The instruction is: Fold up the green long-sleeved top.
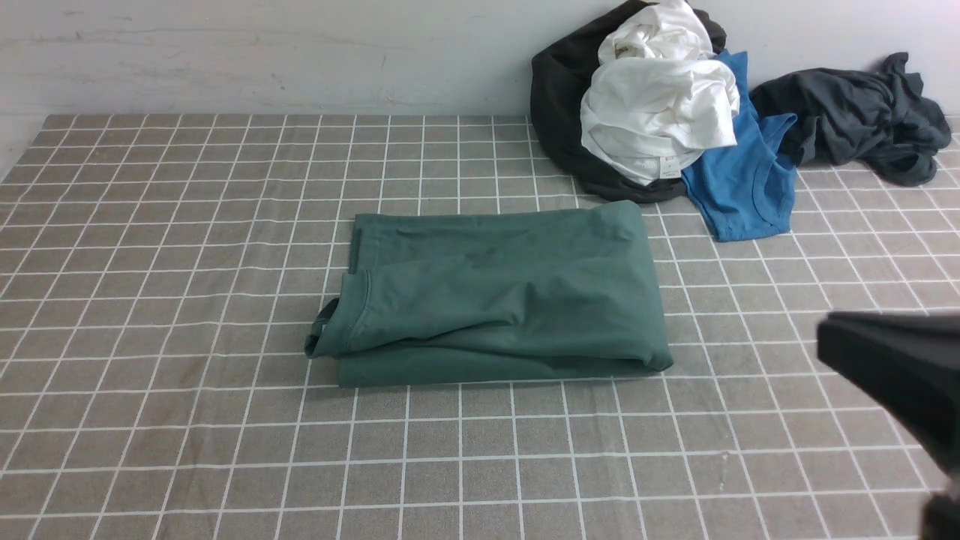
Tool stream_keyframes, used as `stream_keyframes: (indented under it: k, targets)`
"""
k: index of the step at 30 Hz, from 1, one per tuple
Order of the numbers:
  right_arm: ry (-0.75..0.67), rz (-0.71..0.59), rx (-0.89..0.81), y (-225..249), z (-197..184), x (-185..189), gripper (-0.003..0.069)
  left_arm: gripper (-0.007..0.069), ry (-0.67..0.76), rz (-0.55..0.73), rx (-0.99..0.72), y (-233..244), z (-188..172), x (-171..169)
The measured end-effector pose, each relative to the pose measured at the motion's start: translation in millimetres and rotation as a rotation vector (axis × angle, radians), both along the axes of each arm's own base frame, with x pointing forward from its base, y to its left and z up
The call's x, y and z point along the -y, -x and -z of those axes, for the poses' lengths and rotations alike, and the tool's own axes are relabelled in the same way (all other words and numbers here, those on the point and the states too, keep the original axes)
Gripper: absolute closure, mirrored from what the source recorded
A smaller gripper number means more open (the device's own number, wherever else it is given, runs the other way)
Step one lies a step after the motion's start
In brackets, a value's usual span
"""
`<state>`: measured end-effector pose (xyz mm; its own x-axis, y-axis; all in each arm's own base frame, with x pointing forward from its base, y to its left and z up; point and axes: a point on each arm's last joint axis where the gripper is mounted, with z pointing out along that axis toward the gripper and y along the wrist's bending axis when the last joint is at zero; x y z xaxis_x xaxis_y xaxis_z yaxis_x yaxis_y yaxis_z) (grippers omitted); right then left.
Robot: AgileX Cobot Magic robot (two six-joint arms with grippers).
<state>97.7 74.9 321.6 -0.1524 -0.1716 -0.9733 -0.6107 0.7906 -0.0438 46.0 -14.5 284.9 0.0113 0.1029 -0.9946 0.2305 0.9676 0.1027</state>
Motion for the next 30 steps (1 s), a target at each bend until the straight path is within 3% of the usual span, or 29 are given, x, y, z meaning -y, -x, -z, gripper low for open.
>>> stream_keyframes:
  k: [6,11,15,22,25,29,30]
  targets:
    - [-0.131,-0.024,0.165,30,60,21,0.0673,0.0632,0.000,0.000,0.000,0,0,0]
    - [-0.105,-0.028,0.130,33,95,23,0.0673,0.0632,0.000,0.000,0.000,0,0,0]
    - [-0.010,-0.023,0.007,36,134,26,0.0673,0.0632,0.000,0.000,0.000,0,0,0]
    - [-0.023,0.013,-0.079,39,143,31,0.0673,0.0632,-0.001,0.001,-0.002,0,0,0]
    - [-0.057,0.086,-0.049,40,140,37,0.0673,0.0632,-0.001,0.001,-0.005,0,0,0]
    - [-0.069,0.327,0.097,42,133,57,0.0673,0.0632,-0.002,0.003,-0.011,0,1,0]
    - [-0.067,0.326,0.103,42,132,57,0.0673,0.0632,-0.002,0.003,-0.011,0,1,0]
